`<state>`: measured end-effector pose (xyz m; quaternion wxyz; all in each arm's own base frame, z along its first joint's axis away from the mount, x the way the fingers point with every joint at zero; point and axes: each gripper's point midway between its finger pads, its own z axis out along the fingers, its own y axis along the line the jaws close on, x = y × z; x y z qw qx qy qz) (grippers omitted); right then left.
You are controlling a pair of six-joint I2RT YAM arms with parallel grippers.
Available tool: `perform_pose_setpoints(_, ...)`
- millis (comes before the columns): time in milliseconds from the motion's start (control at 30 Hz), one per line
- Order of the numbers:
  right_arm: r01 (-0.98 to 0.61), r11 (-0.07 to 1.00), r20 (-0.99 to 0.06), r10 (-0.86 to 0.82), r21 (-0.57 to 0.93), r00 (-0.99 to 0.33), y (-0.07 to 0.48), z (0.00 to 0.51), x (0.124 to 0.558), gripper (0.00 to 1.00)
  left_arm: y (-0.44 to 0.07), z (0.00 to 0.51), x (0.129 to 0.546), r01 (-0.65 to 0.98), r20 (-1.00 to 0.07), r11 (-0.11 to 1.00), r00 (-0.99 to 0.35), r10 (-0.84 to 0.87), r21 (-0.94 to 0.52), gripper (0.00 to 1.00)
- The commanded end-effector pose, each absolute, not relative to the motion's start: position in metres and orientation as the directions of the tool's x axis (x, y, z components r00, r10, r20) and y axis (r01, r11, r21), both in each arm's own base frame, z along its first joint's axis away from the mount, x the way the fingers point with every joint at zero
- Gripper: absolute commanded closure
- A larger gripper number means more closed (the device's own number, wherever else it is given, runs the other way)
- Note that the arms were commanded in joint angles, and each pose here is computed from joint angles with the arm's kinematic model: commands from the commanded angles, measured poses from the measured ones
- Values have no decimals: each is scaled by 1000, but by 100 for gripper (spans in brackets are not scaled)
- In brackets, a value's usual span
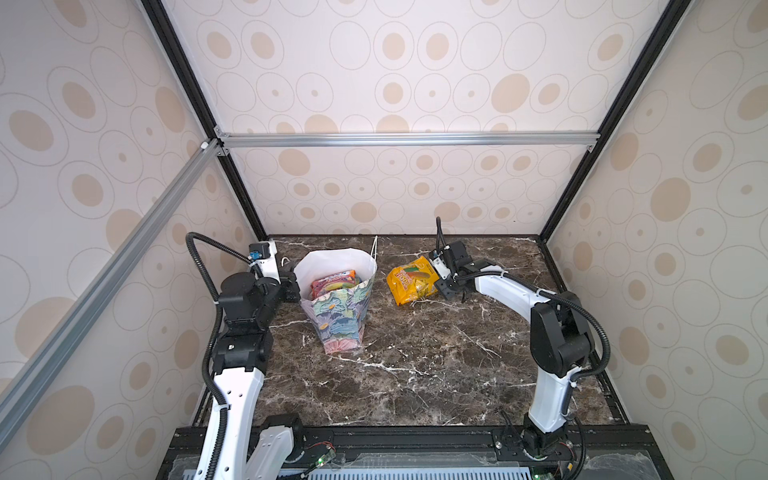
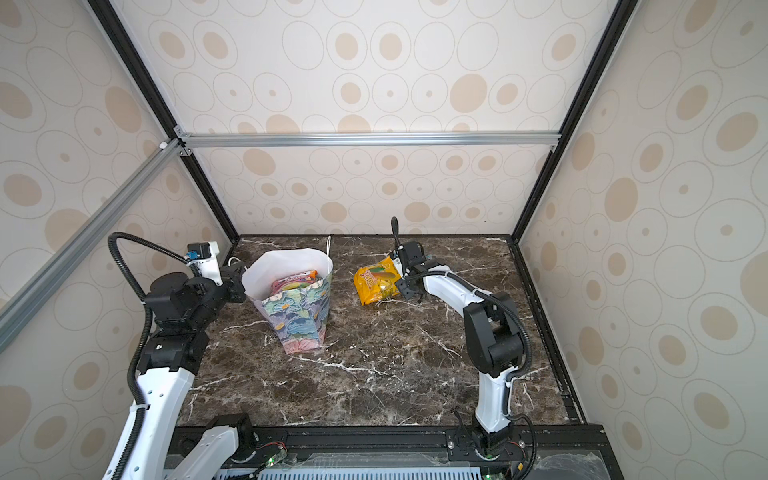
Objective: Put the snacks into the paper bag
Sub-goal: 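Lower the open right gripper over the yellow mango packet's edge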
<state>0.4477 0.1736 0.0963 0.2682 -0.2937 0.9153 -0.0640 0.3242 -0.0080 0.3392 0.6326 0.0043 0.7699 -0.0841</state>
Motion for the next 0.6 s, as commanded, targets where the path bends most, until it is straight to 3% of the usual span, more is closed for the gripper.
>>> perform_pose_setpoints(0,-518,799,-432,-601,-306,-672,171,91,456,38,-5,354,322,109,-983,988,-160,-89,-108,100)
perform_pose_setpoints(567,-537,772,-457,-635,-341,-623,181,83,484,48,-5,352,323,105,-982,989,-166,-88,-107,100)
